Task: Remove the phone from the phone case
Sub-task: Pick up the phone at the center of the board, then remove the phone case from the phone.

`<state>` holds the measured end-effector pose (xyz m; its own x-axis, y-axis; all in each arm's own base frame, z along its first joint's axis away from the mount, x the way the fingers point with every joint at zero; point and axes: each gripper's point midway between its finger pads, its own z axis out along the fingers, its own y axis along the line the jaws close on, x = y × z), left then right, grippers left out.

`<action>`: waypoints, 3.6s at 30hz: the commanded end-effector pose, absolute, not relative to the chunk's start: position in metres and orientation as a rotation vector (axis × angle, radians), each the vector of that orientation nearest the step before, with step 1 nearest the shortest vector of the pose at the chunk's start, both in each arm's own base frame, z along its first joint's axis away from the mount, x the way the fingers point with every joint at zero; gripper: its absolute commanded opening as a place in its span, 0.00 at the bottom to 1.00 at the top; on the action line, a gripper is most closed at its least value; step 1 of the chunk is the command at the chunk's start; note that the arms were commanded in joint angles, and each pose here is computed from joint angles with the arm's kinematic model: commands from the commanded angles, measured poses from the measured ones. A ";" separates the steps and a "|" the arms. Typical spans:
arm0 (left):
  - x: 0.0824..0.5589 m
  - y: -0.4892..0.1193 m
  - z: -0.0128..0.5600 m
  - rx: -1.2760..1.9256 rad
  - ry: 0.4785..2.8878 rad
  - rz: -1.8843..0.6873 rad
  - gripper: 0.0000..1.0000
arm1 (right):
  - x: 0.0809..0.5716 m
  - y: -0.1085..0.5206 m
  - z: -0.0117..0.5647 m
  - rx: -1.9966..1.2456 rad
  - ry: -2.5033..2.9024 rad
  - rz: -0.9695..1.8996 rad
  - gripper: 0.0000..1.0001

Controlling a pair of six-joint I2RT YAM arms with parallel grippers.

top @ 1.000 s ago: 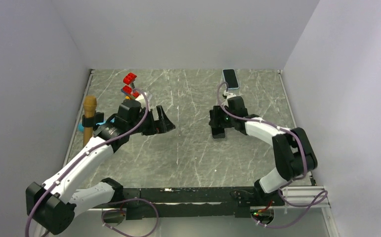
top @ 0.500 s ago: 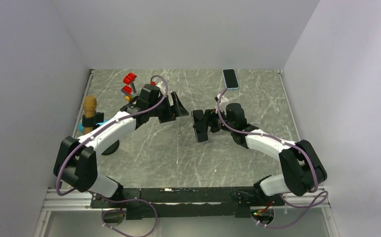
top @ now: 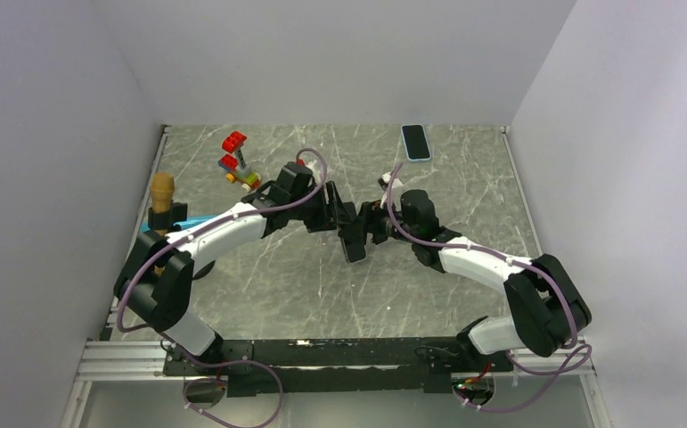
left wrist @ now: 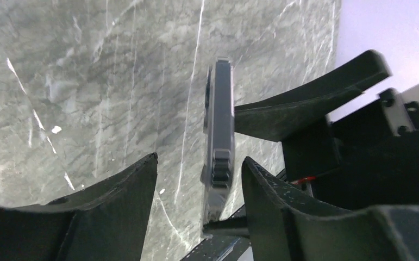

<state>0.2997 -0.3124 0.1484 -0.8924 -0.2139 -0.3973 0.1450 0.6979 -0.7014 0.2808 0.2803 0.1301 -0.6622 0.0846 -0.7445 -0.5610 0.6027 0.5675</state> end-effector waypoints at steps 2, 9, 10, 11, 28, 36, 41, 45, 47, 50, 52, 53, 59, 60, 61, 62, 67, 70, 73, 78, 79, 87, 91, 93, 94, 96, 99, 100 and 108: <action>0.303 -0.333 0.163 -0.001 2.395 -1.101 0.52 | 0.287 0.292 0.182 -0.421 1.866 1.039 0.00; 0.307 -0.332 0.178 0.121 2.344 -1.066 0.00 | 0.275 0.296 0.174 -0.485 1.910 1.005 0.53; 0.307 -0.331 0.182 0.159 2.324 -1.059 0.00 | 0.274 0.294 0.169 -0.485 1.937 0.991 0.71; 0.308 -0.328 0.188 0.198 2.303 -1.050 0.00 | 0.271 0.291 0.161 -0.498 1.977 0.970 0.93; 0.256 -0.272 0.249 0.743 2.007 -1.404 0.00 | 0.192 0.302 0.156 -0.857 1.969 1.431 0.88; 0.229 -0.272 0.281 0.799 1.878 -1.558 0.00 | 0.172 0.313 0.191 -0.938 1.730 1.718 0.62; 0.222 -0.270 0.288 0.785 1.865 -1.619 0.00 | 0.176 0.318 0.201 -0.959 1.690 1.737 0.39; 0.217 -0.270 0.294 0.781 1.849 -1.682 0.00 | 0.175 0.319 0.209 -0.983 1.652 1.746 0.25; 0.212 -0.270 0.301 0.791 1.817 -1.717 0.00 | 0.170 0.320 0.211 -1.014 1.619 1.756 0.08; 0.207 -0.269 0.309 0.765 1.811 -1.759 0.00 | 0.169 0.323 0.213 -1.057 1.567 1.688 0.00; 0.205 -0.269 0.313 0.736 1.829 -1.781 0.00 | 0.171 0.327 0.211 -1.093 1.545 1.591 0.00; 0.205 -0.268 0.315 0.715 1.837 -1.789 0.00 | 0.172 0.330 0.210 -1.120 1.531 1.540 0.00; 0.192 -0.268 0.322 0.608 1.827 -1.929 0.00 | 0.181 0.347 0.226 -1.202 1.413 1.340 0.00; 0.189 -0.268 0.324 0.599 1.807 -1.958 0.00 | 0.185 0.350 0.228 -1.209 1.394 1.315 0.00; 0.185 -0.268 0.329 0.613 1.752 -1.977 0.00 | 0.189 0.353 0.232 -1.211 1.376 1.294 0.00; 0.182 -0.268 0.329 0.594 1.742 -2.013 0.00 | 0.193 0.355 0.235 -1.215 1.356 1.282 0.00; 0.167 -0.268 0.338 0.541 1.652 -2.178 0.00 | 0.208 0.366 0.252 -1.240 1.273 1.215 0.00; 0.163 -0.272 0.338 0.534 1.653 -2.211 0.00 | 0.222 0.367 0.257 -1.235 1.266 1.129 0.00; 0.164 -0.277 0.335 0.541 1.677 -2.174 0.00 | 0.234 0.363 0.261 -1.209 1.272 1.041 0.00; 0.168 -0.284 0.337 0.537 1.721 -2.122 0.00 | 0.257 0.354 0.267 -1.125 1.304 0.897 0.00; 0.170 -0.285 0.335 0.520 1.742 -2.118 0.00 | 0.263 0.352 0.268 -1.086 1.323 0.877 0.00; 0.199 -0.284 0.349 0.297 1.598 -2.036 0.00 | 0.320 0.282 0.223 -0.317 1.805 0.634 0.00; 0.213 -0.282 0.359 0.234 1.520 -1.998 0.00 | 0.286 0.284 0.210 -0.296 1.872 0.819 0.00; 0.220 -0.285 0.357 0.235 1.550 -1.941 0.00 | 0.268 0.287 0.209 -0.373 1.878 0.896 0.09; 0.225 -0.285 0.353 0.233 1.572 -1.898 0.00 | 0.263 0.285 0.208 -0.415 1.885 0.903 0.21; 0.238 -0.284 0.342 0.209 1.620 -1.777 0.00 | 0.256 0.276 0.200 -0.459 1.943 0.862 0.43; 0.251 -0.277 0.323 0.160 1.707 -1.648 0.00 | 0.252 0.258 0.191 -0.440 2.023 0.813 0.71; 0.253 -0.274 0.321 0.155 1.714 -1.617 0.00 | 0.252 0.253 0.190 -0.416 2.055 0.814 0.76; 0.266 -0.255 0.310 0.095 1.730 -1.520 0.00 | 0.196 0.288 0.246 -0.502 1.921 1.509 0.72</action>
